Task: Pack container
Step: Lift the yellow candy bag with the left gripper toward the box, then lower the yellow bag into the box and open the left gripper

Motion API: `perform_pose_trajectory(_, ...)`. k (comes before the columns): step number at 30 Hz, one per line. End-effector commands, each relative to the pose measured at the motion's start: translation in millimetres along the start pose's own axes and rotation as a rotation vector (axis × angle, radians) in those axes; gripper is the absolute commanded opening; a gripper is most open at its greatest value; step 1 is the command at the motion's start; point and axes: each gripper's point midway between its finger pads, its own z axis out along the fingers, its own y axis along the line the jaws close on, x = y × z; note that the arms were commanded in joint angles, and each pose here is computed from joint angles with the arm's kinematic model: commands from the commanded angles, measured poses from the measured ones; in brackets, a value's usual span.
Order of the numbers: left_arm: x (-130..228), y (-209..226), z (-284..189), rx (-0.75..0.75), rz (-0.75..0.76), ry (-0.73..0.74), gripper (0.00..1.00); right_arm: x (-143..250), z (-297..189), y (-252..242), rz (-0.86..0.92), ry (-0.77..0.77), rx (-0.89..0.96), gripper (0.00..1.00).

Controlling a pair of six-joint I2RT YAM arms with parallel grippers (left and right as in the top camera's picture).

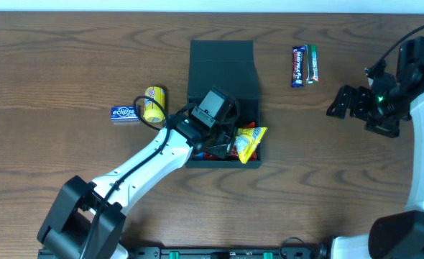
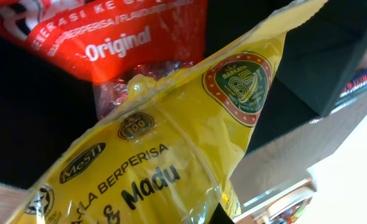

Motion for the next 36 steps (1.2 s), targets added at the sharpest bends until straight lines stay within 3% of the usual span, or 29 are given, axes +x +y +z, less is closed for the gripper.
perform_pose_trajectory(1, 4.1, -3.1, -1.3, 0.008, -0.060, 0.014, 0.08, -0.3, -5.7, -0.8, -0.014, -0.019, 0.002, 0.99)
perform_pose_trajectory(2, 4.0, -2.9, -1.3, 0.007, -0.060, 0.014, 0.11, -0.3, -5.7, -0.8, -0.014, -0.019, 0.002, 0.99)
perform_pose_trajectory(3, 4.0, -2.8, -1.3, 0.007, -0.060, 0.014, 0.22, -0.4, -5.7, -0.8, -0.014, -0.020, 0.002, 0.99)
perform_pose_trajectory(6, 4.8, -2.6, -1.3, 0.006, -0.050, 0.018, 0.66, -0.9, -5.7, -0.8, -0.015, -0.022, 0.002, 0.99)
perform_pose_trajectory(7, 6.3, -2.1, -1.4, 0.002, -0.039, 0.027, 0.76, -0.9, -5.7, -0.8, -0.015, -0.022, 0.002, 1.00)
perform_pose_trajectory(10, 10.9, -2.5, -2.1, 0.002, 0.023, 0.052, 0.98, -0.9, -5.7, -0.8, -0.015, -0.022, 0.002, 0.99)
perform_pose_trajectory(18, 46.2, -34.8, -31.1, 0.177, 0.521, 0.256, 0.95, -1.0, -5.7, -0.8, -0.015, -0.022, 0.002, 0.99)
perform_pose_trajectory(26, 72.2, -46.1, -105.3, 0.387, 0.893, 0.432, 0.95, -1.3, -5.5, 0.5, -0.019, -0.023, -0.001, 0.98)
perform_pose_trajectory(28, 72.1, -49.7, -121.8, 0.447, 0.985, 0.433, 0.95, 0.8, -5.0, 11.0, -0.061, -0.015, -0.048, 0.81)
perform_pose_trajectory(31, 45.9, -60.7, -147.0, 0.531, 1.126, 0.323, 0.95, 9.6, -6.8, 54.9, -0.228, 0.000, -0.255, 0.13)
perform_pose_trajectory(32, 33.2, -65.3, -154.4, 0.552, 1.164, 0.273, 0.95, 14.7, -8.0, 72.3, -0.297, 0.005, -0.336, 0.02)
perform_pose_trajectory(36, -39.1, -71.2, -178.2, 0.550, 1.246, 0.067, 0.95, 44.1, -2.7, 137.2, -0.526, 0.038, -0.629, 0.01)
